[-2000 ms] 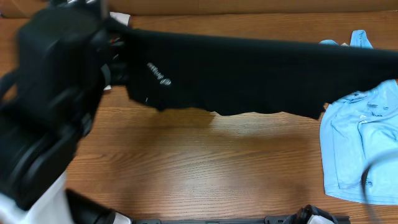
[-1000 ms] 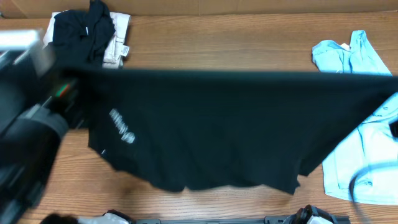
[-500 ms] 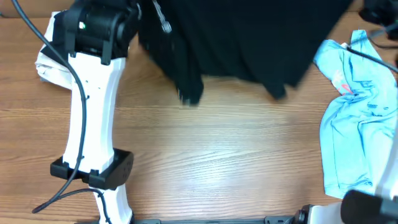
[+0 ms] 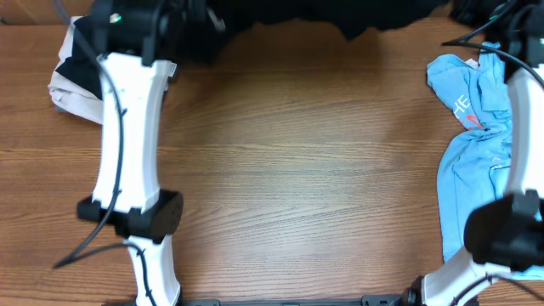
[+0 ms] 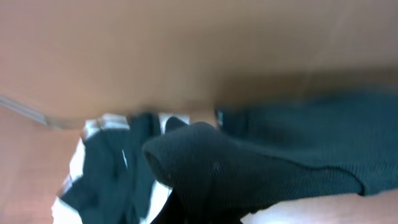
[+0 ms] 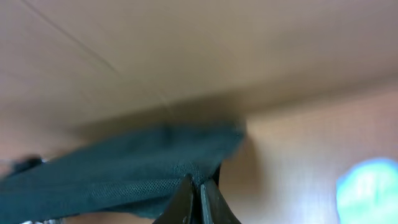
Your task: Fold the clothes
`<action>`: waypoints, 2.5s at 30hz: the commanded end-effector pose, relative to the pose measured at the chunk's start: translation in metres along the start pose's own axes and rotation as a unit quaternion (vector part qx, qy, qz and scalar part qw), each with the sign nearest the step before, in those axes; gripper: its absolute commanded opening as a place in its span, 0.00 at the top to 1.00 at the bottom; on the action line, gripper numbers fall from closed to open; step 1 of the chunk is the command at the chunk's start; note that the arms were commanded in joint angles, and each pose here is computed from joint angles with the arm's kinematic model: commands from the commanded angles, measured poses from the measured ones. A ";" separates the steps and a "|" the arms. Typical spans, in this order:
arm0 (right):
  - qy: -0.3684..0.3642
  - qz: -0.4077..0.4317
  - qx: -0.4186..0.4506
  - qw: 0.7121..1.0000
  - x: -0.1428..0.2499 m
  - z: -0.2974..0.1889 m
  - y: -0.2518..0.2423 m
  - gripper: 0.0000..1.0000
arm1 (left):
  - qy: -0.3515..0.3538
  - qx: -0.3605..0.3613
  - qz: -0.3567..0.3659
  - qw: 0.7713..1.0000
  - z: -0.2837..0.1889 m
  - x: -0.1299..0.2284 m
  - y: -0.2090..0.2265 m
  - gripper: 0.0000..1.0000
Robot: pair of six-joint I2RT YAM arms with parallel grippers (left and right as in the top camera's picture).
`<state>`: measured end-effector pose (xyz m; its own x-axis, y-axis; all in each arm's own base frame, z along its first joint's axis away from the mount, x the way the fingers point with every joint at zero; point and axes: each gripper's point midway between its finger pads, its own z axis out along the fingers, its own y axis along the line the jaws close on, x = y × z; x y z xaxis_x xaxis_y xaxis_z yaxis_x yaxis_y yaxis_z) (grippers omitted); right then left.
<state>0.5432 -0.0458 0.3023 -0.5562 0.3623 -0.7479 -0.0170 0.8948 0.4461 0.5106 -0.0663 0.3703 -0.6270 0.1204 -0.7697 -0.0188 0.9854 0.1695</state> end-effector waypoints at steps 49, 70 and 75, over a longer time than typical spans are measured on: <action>0.386 0.214 0.150 0.885 0.319 -0.176 -0.041 0.96 | 0.540 -0.033 -0.009 0.841 -0.038 0.357 -0.073 0.95; 0.280 0.271 0.255 0.885 0.334 -0.252 -0.016 0.96 | 0.461 -0.011 -0.082 0.883 -0.075 0.353 -0.059 0.96; 0.277 0.274 0.261 0.883 0.334 -0.252 -0.018 0.96 | 0.459 -0.005 -0.077 0.885 -0.066 0.364 -0.064 0.96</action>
<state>0.1461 -0.0017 0.1691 -0.7044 0.7081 -0.0486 0.6702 0.6861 0.2832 0.2338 -0.0896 0.1250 -0.9835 -0.1742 0.0482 -0.1670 0.9778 0.1268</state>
